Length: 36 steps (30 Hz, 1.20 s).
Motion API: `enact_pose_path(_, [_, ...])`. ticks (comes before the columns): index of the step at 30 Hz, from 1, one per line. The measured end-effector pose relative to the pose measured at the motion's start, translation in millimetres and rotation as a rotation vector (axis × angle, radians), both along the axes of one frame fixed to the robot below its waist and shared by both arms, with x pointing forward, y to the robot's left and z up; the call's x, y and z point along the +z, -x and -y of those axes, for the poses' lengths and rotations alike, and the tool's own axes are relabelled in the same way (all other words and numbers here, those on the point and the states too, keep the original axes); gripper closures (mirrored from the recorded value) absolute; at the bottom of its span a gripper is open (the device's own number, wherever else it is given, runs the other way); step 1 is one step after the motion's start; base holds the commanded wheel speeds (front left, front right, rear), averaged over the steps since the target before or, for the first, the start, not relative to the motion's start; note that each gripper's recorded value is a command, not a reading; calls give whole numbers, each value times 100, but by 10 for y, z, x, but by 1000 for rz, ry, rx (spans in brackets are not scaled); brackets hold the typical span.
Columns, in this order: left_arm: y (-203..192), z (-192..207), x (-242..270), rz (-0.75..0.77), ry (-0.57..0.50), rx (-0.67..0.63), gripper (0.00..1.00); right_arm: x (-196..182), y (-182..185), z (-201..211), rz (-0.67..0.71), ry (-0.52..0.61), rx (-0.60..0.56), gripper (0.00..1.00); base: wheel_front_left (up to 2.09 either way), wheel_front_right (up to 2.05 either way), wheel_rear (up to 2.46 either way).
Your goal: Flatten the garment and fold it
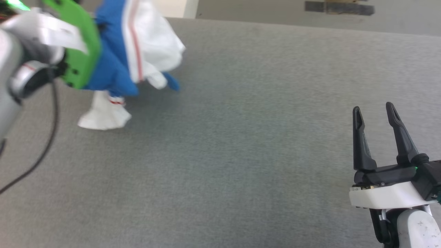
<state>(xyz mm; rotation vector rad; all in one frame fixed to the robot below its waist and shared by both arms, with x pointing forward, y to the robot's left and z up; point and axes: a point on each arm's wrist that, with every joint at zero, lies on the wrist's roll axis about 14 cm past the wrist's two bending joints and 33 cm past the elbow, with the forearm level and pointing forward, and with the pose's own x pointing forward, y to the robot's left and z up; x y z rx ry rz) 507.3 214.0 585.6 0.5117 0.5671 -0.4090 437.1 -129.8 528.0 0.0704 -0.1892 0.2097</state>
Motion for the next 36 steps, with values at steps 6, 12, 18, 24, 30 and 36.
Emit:
enact_pose_path(6, [70,1012,7,19,68,-269,100,146,146,252,28,-6,-68,0,0,0,0])
enact_pose_path(12, [224,2026,-248,-16,164,-520,100,206,317,624,34,-2,-175,0,0,0,0])
enact_pose_path(18, [437,2713,-687,-106,253,-654,100,226,498,1001,30,8,-288,0,0,0,0])
enact_pose_path(24, [967,3180,-1308,-300,365,-731,100,157,573,1184,3,19,-346,0,0,0,0])
enact_pose_path(30, [1478,3284,-1813,-471,345,-774,100,72,531,1250,-23,25,-365,0,0,0,0])
enact_pose_path(36, [1538,3288,-1829,-436,346,-785,0,55,505,1227,-26,28,-357,0,0,0,0])
